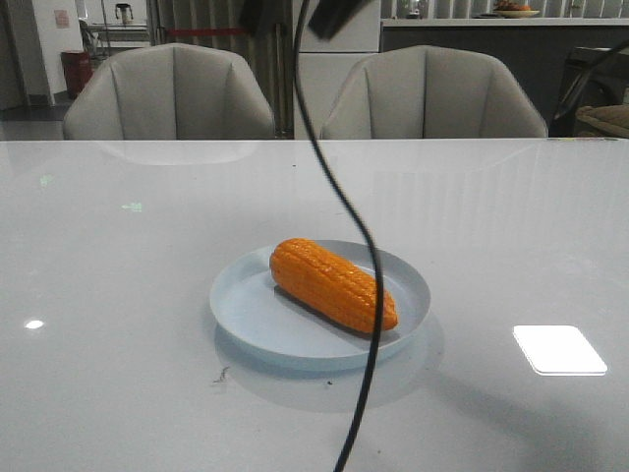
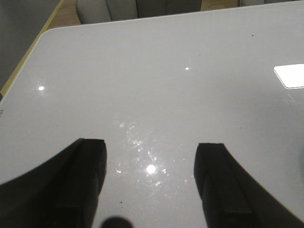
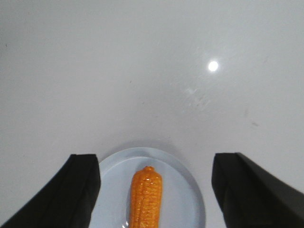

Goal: Place corn on plate with both arms

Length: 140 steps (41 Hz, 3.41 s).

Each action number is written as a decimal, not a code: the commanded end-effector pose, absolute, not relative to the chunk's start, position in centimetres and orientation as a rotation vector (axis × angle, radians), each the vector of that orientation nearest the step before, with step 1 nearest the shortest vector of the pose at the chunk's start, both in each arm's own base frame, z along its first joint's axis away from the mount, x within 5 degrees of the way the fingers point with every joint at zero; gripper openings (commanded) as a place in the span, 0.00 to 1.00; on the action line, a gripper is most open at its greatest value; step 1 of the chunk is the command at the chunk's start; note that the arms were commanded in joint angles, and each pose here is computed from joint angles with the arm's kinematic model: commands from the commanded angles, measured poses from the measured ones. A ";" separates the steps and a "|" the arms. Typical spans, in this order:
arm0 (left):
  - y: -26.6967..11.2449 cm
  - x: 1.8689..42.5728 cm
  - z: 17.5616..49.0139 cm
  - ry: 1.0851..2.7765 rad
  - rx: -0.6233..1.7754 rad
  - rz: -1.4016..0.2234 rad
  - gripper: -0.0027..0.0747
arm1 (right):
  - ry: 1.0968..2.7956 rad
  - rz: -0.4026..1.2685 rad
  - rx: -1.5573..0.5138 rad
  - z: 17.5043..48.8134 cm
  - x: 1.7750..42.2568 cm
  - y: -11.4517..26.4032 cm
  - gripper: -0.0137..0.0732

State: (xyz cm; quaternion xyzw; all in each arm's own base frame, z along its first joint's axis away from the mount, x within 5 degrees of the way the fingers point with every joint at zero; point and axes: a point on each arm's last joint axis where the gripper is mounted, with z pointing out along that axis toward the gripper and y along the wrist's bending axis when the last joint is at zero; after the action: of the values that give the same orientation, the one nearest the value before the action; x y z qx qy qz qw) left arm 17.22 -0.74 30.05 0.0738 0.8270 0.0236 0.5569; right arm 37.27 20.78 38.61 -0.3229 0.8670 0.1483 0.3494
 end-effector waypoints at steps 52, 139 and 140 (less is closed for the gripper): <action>-0.7 17.2 33.0 1.903 0.159 0.047 0.62 | 2.027 0.136 -0.114 30.6 12.4 1.7 0.84; -0.7 17.3 33.1 1.890 0.160 0.051 0.62 | 1.725 0.151 -0.101 33.3 5.8 1.1 0.24; -0.7 17.3 33.1 1.890 0.160 0.051 0.62 | 1.691 0.150 -0.099 33.4 5.2 1.1 0.24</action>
State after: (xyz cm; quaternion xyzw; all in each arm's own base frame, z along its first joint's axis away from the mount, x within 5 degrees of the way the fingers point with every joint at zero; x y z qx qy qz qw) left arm 17.08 -0.76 31.08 0.0772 0.8434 0.0217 0.5312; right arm 6.67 1.32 31.67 -0.0502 0.8012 0.0664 0.5926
